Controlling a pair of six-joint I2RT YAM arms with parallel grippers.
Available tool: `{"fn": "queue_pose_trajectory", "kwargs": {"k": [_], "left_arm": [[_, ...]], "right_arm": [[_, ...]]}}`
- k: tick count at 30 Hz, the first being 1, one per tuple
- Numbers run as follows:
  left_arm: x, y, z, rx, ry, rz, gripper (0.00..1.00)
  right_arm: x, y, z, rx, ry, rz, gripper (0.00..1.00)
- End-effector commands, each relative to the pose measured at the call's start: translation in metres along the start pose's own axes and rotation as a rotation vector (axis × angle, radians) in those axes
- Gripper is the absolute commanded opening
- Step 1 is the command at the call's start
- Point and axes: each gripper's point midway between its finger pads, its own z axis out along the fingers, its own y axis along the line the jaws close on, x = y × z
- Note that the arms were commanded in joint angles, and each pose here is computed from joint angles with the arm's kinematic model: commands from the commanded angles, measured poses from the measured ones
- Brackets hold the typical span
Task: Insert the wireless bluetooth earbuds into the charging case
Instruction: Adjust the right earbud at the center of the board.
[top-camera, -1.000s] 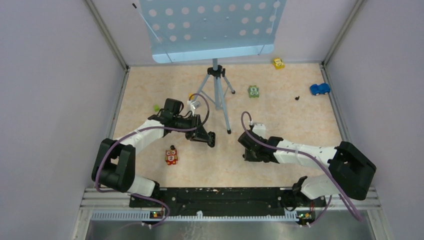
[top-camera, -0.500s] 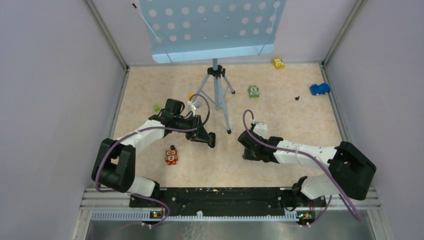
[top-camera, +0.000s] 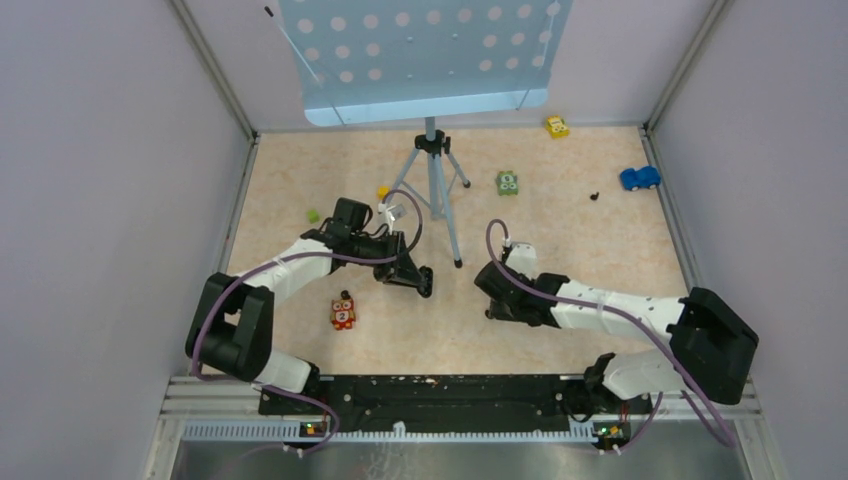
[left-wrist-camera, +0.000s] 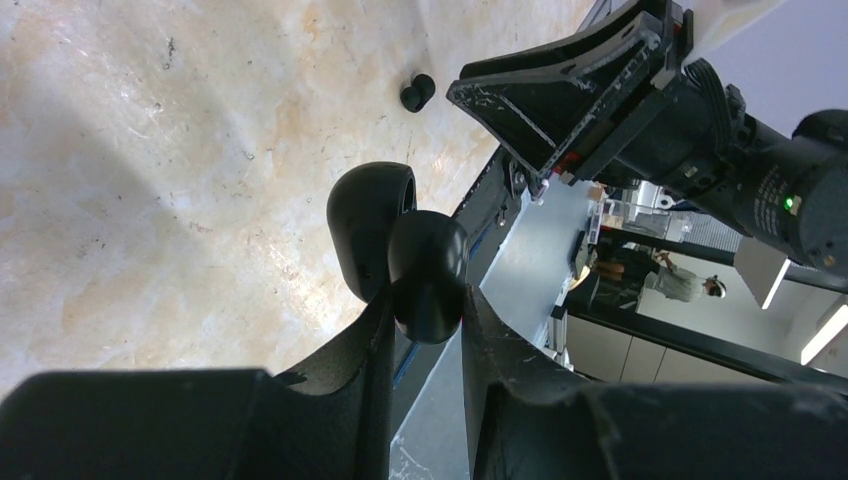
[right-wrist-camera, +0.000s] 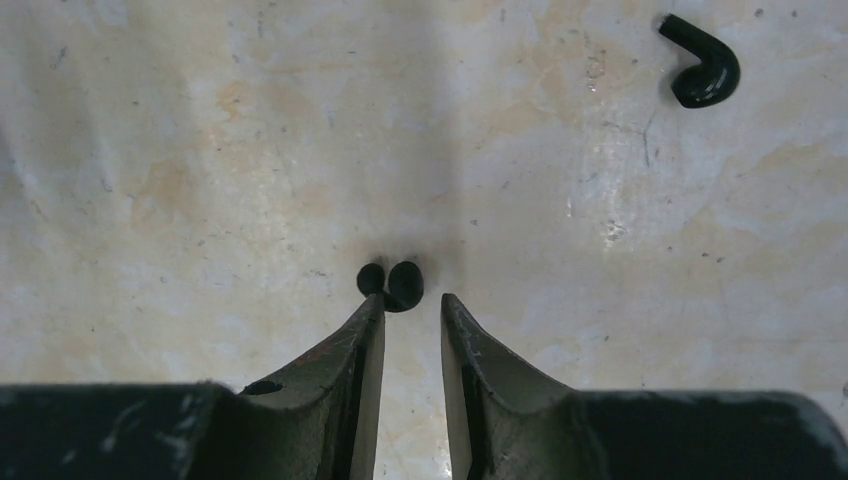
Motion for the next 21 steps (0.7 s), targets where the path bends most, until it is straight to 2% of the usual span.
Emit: {"fn": "queue_pose_trajectory", "kwargs": {"k": [1,9,15,21], "left_arm": [[-0.014,-0.017,-0.002,0.043,-0.025,0.053,0.00],[-0.009,-0.014,-0.003,0.024,-0.020,0.051,0.00],[-0.012,-0.017,-0.003,0.036,-0.027,0.050,0.00],[-0.010,-0.017,-0.003,0.035,-0.023,0.051,0.00]], "right_arm": [[-0.013,0.011,-0.007,0.007,-0.031,-0.086,0.27],[-0.009,0.032,-0.004,-0.042,-0.004,-0.208,0.18],[0.010,0.066,-0.003,-0.146,0.067,-0.409,0.19],[0.012,0.059,0.002,-0.107,0.071,-0.433,0.21]]}}
